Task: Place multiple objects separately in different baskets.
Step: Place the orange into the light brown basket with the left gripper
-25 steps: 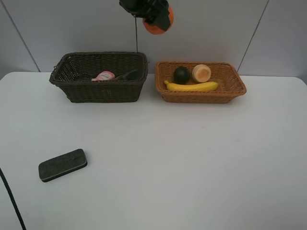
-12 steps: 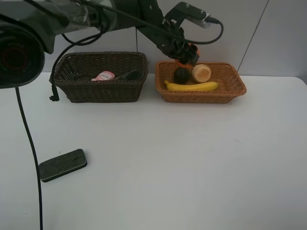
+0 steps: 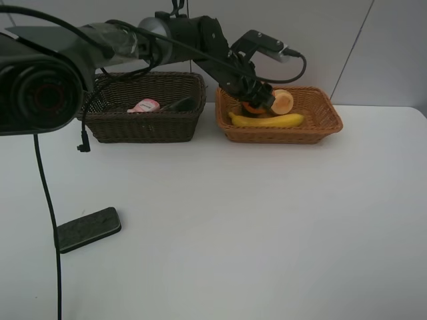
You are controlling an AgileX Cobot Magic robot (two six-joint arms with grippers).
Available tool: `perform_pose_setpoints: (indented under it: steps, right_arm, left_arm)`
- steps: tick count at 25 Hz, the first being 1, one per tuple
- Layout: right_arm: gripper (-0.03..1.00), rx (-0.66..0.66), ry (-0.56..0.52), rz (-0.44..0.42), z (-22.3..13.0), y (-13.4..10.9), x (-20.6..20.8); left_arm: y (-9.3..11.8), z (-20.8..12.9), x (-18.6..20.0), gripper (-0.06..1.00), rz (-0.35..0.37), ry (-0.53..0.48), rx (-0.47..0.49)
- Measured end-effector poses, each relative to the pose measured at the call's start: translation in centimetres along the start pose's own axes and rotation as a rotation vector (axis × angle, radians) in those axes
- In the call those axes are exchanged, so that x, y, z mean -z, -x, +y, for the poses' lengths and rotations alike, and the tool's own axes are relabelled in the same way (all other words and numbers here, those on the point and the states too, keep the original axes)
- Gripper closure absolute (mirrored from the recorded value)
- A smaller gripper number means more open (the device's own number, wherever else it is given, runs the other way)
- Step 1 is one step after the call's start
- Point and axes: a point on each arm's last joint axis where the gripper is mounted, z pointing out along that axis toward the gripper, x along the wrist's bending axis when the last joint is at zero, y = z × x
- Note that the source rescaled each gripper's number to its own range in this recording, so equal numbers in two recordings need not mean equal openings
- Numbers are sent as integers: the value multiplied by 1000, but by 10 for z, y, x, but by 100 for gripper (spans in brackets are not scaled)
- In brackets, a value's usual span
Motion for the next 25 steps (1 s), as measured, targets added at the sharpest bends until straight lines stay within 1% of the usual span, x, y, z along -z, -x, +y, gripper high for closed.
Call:
perform_pose_setpoints:
  steps: [10,12,13,14,16,25]
  right_arm:
    - [-2,0,0,0,0,0,0]
    - [-2,0,0,0,0,0,0]
    - [-2,0,0,0,0,0,0]
    - [-2,0,0,0,0,0,0]
    - [-2,0,0,0,0,0,0]
    - [-2,0,0,0,0,0,0]
  left_arm:
    - [1,-2,0,29,-10,-22,2]
    - [0,-1,0,9,-5,-15,3]
    - [0,0,0,2,-4,-11,4]
    - [0,0,1,-2,-3,-9,4]
    - [0,0,1,-5,-2,-8,3]
    - [1,1,3,-6,-6,-17,-1]
